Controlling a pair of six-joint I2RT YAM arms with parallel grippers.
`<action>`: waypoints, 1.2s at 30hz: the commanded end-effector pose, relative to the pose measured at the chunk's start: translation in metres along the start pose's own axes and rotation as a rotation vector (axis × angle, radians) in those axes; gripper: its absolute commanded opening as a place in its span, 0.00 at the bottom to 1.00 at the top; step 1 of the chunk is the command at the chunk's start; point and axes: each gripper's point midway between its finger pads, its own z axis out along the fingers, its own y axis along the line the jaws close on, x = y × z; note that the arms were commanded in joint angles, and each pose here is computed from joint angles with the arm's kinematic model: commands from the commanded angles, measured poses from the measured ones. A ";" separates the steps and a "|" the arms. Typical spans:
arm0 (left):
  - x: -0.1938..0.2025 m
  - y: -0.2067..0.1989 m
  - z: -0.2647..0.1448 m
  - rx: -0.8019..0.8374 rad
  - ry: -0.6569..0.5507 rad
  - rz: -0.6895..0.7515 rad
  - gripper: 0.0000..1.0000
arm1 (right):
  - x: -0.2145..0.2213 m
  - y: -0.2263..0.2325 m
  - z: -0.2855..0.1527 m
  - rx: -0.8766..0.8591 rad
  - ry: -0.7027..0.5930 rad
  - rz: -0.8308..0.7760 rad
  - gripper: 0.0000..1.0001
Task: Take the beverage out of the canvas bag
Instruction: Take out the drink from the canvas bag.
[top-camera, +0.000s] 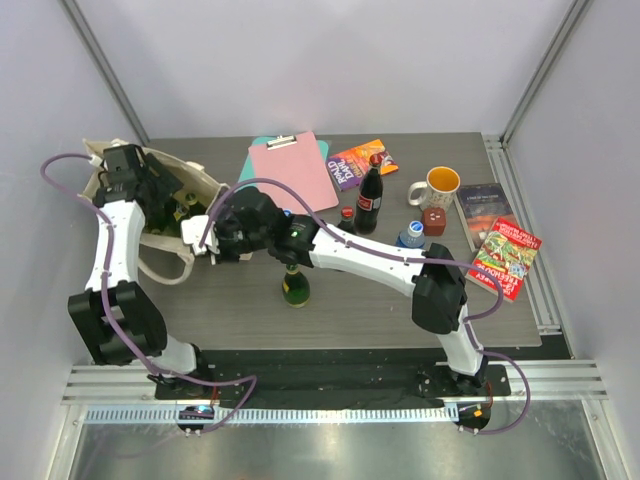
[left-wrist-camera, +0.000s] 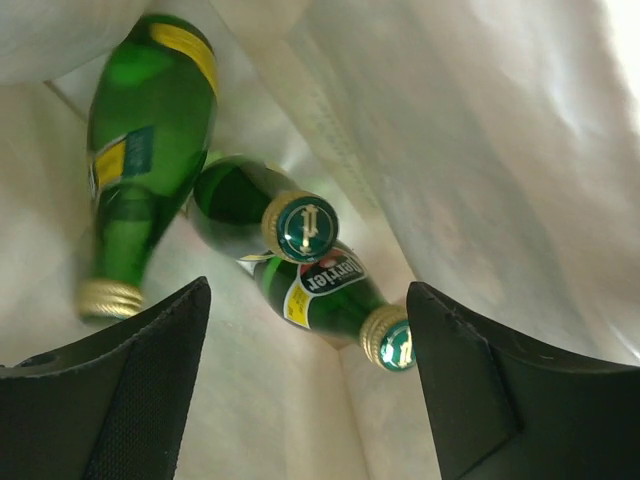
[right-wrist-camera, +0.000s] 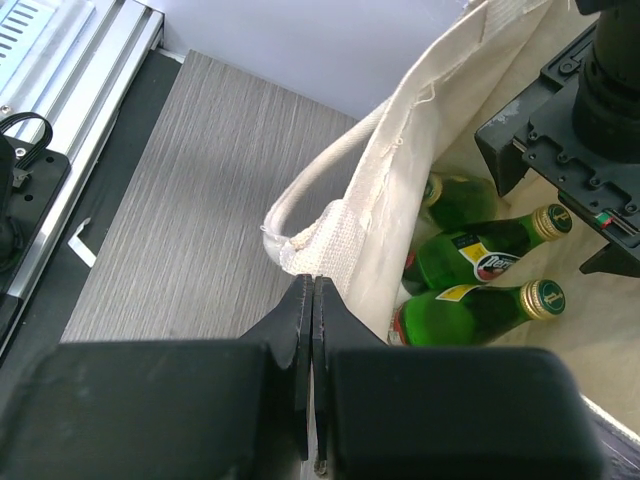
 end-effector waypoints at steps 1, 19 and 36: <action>-0.027 -0.008 -0.002 0.003 -0.063 -0.023 0.78 | -0.035 -0.005 -0.017 0.016 -0.056 -0.029 0.01; -0.043 -0.016 -0.022 0.022 -0.100 0.011 0.78 | -0.032 -0.011 -0.016 0.035 -0.057 -0.029 0.01; -0.035 -0.017 -0.009 0.018 -0.043 0.015 0.78 | -0.027 -0.017 -0.013 0.060 -0.050 -0.038 0.01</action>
